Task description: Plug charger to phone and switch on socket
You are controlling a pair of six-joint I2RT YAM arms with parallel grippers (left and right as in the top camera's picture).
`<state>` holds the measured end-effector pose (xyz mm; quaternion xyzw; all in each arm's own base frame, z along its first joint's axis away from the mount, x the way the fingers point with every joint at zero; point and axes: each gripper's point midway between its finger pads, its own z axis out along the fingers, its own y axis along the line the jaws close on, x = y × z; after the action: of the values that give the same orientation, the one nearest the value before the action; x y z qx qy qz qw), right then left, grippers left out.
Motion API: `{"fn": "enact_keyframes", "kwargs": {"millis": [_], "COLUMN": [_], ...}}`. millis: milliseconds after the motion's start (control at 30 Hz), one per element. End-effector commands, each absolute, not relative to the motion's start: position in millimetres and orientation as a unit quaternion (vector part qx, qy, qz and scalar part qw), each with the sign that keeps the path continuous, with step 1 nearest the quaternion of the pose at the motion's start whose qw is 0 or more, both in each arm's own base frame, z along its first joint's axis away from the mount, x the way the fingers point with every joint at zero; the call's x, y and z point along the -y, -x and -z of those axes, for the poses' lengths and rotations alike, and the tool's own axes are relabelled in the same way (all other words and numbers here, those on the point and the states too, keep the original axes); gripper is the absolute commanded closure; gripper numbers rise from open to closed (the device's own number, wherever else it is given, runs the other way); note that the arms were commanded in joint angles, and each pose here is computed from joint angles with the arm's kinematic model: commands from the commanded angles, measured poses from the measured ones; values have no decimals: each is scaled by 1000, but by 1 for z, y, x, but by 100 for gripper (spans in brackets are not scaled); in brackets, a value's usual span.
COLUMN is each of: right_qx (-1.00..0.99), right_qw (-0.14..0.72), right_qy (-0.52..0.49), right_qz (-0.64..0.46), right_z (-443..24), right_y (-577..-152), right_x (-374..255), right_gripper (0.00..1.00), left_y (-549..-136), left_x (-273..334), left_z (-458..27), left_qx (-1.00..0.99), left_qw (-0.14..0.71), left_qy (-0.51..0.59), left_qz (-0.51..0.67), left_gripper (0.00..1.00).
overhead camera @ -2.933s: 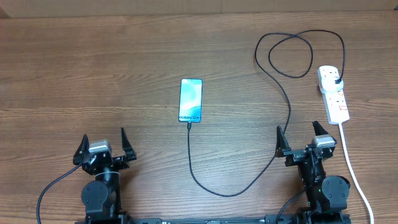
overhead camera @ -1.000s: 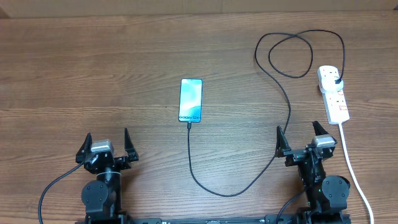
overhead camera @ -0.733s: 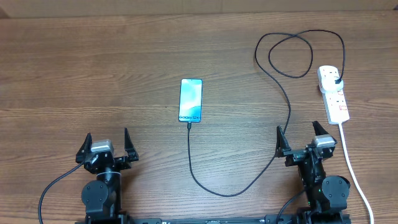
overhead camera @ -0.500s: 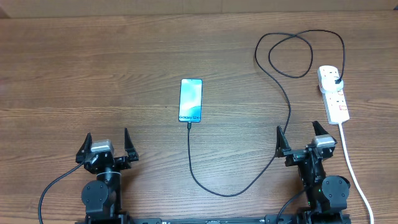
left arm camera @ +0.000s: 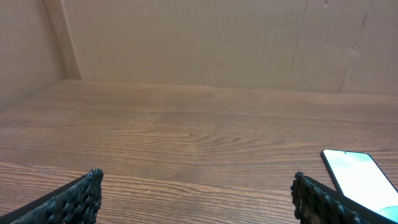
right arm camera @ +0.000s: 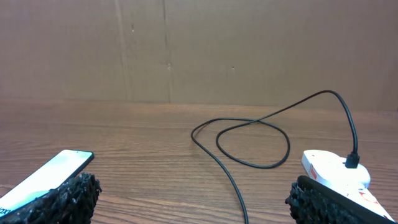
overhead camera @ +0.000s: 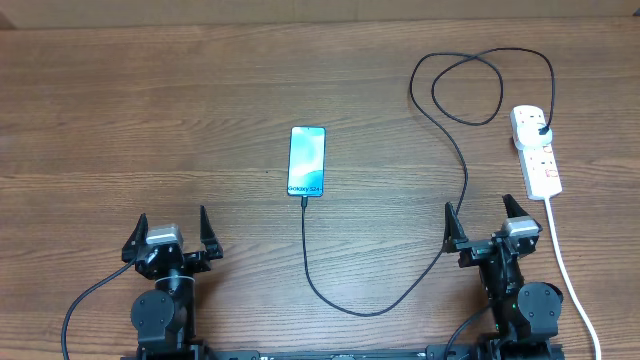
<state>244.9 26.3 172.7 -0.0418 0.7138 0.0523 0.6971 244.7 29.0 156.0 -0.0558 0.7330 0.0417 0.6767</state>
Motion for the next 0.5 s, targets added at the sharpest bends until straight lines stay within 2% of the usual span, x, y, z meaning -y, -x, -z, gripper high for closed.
{"fn": "enact_keyframes", "kwargs": {"millis": [0, 467], "right_qx": [-714, -714], "right_qw": [698, 698], "right_qy": [36, 38], "right_qz": [-51, -49], "right_z": [-170, -170], "right_y": [-245, -245], "right_x": [-25, -25], "right_gripper": [0, 0], "left_y": [-244, -244], "left_x": [-30, -30], "left_z": [-157, -157], "left_qx": [-730, -730], "left_qw": [680, 680], "left_qy": [60, 60], "left_qz": [-39, -39], "left_gripper": [0, 0]}}
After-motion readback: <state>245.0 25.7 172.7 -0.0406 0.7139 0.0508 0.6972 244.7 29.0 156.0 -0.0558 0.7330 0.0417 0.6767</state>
